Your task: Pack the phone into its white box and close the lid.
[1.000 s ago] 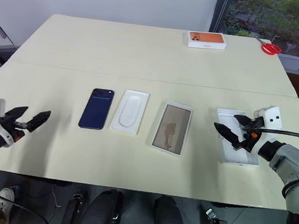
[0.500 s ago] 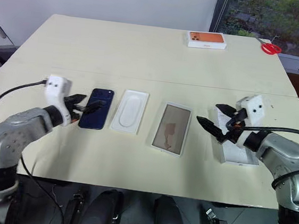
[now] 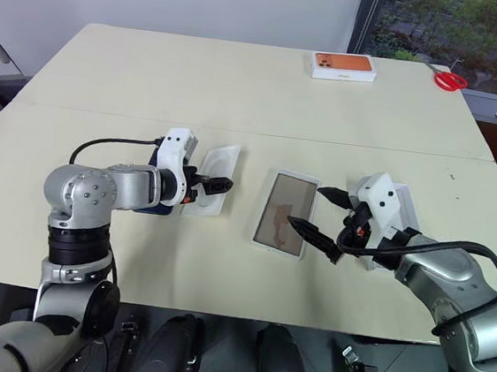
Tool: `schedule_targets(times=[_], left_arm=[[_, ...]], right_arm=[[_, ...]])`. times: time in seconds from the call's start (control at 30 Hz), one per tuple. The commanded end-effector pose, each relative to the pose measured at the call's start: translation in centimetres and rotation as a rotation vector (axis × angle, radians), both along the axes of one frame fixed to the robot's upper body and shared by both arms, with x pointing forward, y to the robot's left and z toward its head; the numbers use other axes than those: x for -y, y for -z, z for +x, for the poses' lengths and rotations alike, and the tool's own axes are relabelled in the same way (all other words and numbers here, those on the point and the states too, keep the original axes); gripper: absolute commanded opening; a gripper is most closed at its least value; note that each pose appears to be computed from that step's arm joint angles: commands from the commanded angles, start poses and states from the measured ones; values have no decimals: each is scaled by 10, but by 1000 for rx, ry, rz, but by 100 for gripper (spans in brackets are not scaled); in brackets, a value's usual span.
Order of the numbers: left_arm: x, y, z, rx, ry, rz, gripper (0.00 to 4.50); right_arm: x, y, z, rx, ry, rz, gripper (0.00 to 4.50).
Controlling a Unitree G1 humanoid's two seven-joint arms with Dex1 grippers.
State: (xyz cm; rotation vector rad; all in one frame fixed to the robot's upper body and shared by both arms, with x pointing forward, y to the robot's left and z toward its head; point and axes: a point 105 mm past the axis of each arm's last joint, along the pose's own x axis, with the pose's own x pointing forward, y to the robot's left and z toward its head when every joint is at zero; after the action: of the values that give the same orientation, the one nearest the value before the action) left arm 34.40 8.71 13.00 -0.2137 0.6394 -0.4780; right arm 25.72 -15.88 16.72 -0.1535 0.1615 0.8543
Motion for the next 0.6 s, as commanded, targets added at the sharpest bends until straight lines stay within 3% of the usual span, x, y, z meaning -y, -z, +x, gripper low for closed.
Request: schedule_targets(times=[0.03,0.37,0.6], left_arm=[[-3,-10,2,47,-37,-4,450],[-17,-34,5,96,-102,-76,450],[-17,-17,4,10,-122,-52,450]], right_arm=[[0,-3,-4,34,0,-16,448],[1,1,-8,22,-2,-14,448],[0,1,-7,29,-7,-13,448]])
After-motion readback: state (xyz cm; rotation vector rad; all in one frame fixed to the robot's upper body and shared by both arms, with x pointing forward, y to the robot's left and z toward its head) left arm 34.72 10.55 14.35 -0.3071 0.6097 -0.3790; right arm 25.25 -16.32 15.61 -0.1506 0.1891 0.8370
